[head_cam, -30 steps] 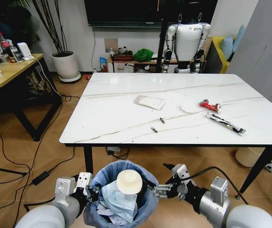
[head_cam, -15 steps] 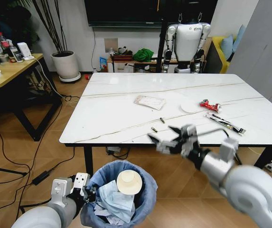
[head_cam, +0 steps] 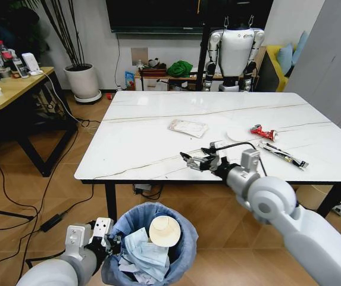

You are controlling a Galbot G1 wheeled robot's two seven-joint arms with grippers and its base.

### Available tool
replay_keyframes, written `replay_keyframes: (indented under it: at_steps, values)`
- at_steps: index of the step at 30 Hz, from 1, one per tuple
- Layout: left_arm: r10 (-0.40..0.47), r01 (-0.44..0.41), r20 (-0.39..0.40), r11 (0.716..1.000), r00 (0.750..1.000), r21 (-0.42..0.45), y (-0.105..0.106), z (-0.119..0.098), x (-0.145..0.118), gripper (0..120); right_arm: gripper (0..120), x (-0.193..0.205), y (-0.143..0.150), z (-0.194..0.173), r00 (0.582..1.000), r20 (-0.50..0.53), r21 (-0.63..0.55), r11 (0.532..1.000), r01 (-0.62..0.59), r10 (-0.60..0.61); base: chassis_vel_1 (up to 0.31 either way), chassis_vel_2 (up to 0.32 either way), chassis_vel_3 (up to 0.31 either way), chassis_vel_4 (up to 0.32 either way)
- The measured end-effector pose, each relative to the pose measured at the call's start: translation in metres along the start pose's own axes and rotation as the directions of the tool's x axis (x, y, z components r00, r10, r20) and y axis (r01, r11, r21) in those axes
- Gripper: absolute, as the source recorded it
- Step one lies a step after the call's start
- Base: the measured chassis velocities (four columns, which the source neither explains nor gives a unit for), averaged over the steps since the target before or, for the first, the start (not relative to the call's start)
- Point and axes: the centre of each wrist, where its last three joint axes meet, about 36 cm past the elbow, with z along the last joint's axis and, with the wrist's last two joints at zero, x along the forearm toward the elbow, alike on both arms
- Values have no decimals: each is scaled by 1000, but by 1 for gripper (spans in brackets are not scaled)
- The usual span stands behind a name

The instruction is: Pick up the trash bin and place the trash from the table into it.

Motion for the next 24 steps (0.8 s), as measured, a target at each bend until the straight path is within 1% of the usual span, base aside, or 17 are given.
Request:
replay_keyframes:
  at_steps: [2,5,12,19,24]
  values:
    - [0,0,0,1000,1000,0,0,0,0,0,89,-3,-2,1,1000,-13,4,1000,-4,4,0,0,0,0]
    - [0,0,1,1000,1000,6,0,0,-1,0,79,-14,-13,4,998,-49,16,999,-28,28,0,0,0,0]
    - [1,-1,0,1000,1000,12,-1,2,-1,0,76,-22,-22,10,995,-85,16,999,-49,50,0,0,0,0]
    - [0,0,2,1000,1000,12,-1,2,-1,0,75,-21,-23,13,993,-100,18,998,-55,57,0,0,0,0]
    - [1,-1,3,1000,1000,13,-3,3,0,0,68,-20,-23,13,992,-104,20,998,-67,69,0,0,0,0]
